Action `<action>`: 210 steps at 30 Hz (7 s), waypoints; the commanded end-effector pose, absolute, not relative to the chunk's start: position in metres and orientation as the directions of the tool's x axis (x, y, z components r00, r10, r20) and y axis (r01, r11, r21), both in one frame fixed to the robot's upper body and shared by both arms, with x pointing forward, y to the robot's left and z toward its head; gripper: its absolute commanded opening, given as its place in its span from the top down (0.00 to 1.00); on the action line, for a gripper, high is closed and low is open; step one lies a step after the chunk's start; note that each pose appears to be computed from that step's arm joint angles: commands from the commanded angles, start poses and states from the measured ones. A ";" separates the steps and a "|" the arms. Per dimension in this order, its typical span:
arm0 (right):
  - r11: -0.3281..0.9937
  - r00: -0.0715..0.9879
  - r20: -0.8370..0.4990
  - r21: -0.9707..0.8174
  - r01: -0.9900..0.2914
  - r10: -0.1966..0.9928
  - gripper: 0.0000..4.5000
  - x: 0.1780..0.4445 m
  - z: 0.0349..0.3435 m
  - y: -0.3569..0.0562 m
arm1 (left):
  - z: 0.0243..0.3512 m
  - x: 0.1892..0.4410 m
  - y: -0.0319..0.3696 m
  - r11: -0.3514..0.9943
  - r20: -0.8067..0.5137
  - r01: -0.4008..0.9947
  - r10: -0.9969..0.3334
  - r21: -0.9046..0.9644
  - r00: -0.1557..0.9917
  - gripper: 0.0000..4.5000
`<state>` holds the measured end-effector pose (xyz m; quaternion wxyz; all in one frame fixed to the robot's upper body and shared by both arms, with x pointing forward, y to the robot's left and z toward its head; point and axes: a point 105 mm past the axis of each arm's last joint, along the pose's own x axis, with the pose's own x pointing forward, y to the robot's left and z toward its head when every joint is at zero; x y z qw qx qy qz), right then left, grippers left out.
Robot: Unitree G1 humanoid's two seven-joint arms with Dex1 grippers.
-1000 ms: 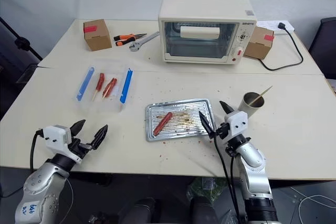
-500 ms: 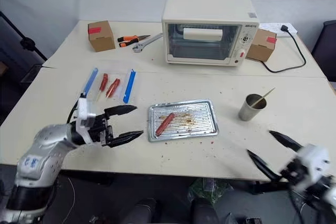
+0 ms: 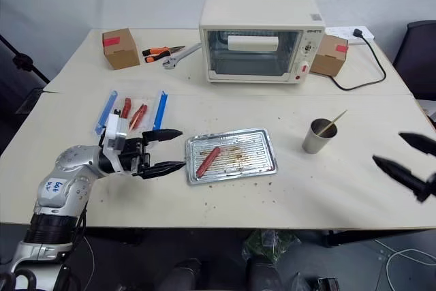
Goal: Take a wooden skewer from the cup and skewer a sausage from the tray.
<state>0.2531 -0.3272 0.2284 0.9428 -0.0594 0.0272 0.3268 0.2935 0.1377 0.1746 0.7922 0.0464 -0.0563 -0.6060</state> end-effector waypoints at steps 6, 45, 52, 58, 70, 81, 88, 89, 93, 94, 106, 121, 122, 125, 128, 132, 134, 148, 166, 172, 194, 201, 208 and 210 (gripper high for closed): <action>0.751 0.734 -0.195 0.027 -0.659 0.651 0.00 0.318 0.222 -0.329 | 0.185 0.280 0.138 0.307 0.051 0.931 -0.952 0.198 0.303 0.01; 0.471 0.477 -0.006 0.175 -0.865 0.879 0.99 0.300 0.335 -0.284 | 0.188 0.280 0.137 0.351 0.111 0.914 -0.936 0.202 0.335 0.00; 0.112 0.191 0.199 0.351 -0.930 0.961 0.99 0.290 0.325 -0.211 | 0.191 0.271 0.111 0.278 0.173 0.943 -0.953 0.180 0.248 0.00; -0.031 0.086 0.277 0.392 -0.919 0.957 0.99 0.283 0.291 -0.157 | 0.207 0.269 0.089 0.225 0.257 0.964 -0.949 0.141 0.184 0.00; -0.075 0.088 0.371 0.404 -0.912 0.924 0.99 0.276 0.273 -0.118 | 0.221 0.259 0.061 0.165 0.345 0.981 -0.931 0.102 0.120 0.00; -0.049 0.122 0.375 0.416 -0.908 0.919 1.00 0.273 0.263 -0.112 | 0.225 0.260 0.055 0.160 0.368 0.982 -0.923 0.105 0.111 0.39; -0.052 0.116 0.366 0.419 -0.907 0.923 1.00 0.269 0.257 -0.106 | 0.229 0.261 0.057 0.166 0.388 0.981 -0.914 0.096 0.117 0.87; -0.053 0.115 0.364 0.421 -0.906 0.924 1.00 0.268 0.254 -0.105 | 0.229 0.260 0.057 0.164 0.384 0.982 -0.916 0.098 0.114 0.91; -0.056 0.118 0.377 0.421 -0.905 0.919 1.00 0.267 0.253 -0.103 | 0.227 0.259 0.058 0.166 0.363 0.981 -0.924 0.104 0.118 1.00; -0.056 0.123 0.379 0.428 -0.902 0.917 1.00 0.268 0.253 -0.103 | 0.226 0.260 0.059 0.175 0.356 0.979 -0.926 0.105 0.127 1.00; 0.320 0.363 0.150 0.252 -0.913 0.919 0.37 0.283 0.216 -0.154 | 0.212 0.274 0.127 0.395 0.259 0.916 -0.894 0.071 0.366 1.00; 0.308 0.306 -0.215 -0.022 -0.951 0.928 0.00 0.256 0.144 -0.188 | 0.150 0.237 0.237 0.776 0.131 0.617 -0.603 -0.131 0.787 1.00; 0.274 0.274 -0.231 -0.036 -0.961 0.934 0.00 0.257 0.146 -0.181 | 0.149 0.237 0.240 0.783 0.130 0.607 -0.593 -0.137 0.795 1.00; 0.172 0.189 -0.269 -0.086 -0.981 0.944 0.00 0.272 0.155 -0.146 | 0.147 0.238 0.241 0.791 0.135 0.594 -0.579 -0.146 0.804 1.00; 0.053 0.110 -0.326 -0.179 -0.982 0.939 0.00 0.292 0.160 -0.105 | 0.147 0.242 0.237 0.788 0.145 0.597 -0.580 -0.151 0.802 1.00; -0.037 0.075 -0.384 -0.276 -0.960 0.920 0.00 0.319 0.160 -0.069 | 0.147 0.245 0.229 0.771 0.152 0.615 -0.596 -0.163 0.788 1.00; -0.056 0.075 -0.399 -0.306 -0.951 0.914 0.00 0.331 0.162 -0.053 | 0.147 0.246 0.226 0.769 0.155 0.618 -0.599 -0.164 0.786 1.00; -0.157 0.017 -0.540 -0.274 -0.949 0.841 0.00 0.351 0.146 -0.029 | 0.140 0.241 0.215 0.763 0.164 0.618 -0.596 -0.189 0.786 1.00; -0.125 0.045 -0.596 -0.241 -0.962 0.802 0.61 0.358 0.138 -0.018 | 0.136 0.245 0.209 0.743 0.158 0.645 -0.625 -0.181 0.765 1.00; -0.139 0.015 -0.590 -0.215 -0.967 0.807 0.65 0.351 0.135 -0.015 | 0.137 0.248 0.208 0.733 0.151 0.659 -0.642 -0.168 0.752 1.00; -0.141 0.028 -0.560 -0.257 -0.956 0.828 0.81 0.308 0.179 -0.084 | 0.146 0.239 0.168 0.394 -0.042 0.918 -0.918 0.031 0.395 1.00; -0.121 0.029 -0.556 -0.232 -0.965 0.831 0.81 0.298 0.175 -0.085 | 0.149 0.244 0.159 0.351 -0.043 0.936 -0.935 0.028 0.352 1.00; -0.109 0.041 -0.550 -0.237 -0.965 0.834 0.81 0.298 0.177 -0.084 | 0.146 0.248 0.155 0.343 -0.042 0.939 -0.938 0.020 0.343 1.00; -0.108 0.042 -0.549 -0.237 -0.965 0.834 0.81 0.298 0.177 -0.084 | 0.145 0.248 0.154 0.342 -0.042 0.940 -0.939 0.016 0.342 1.00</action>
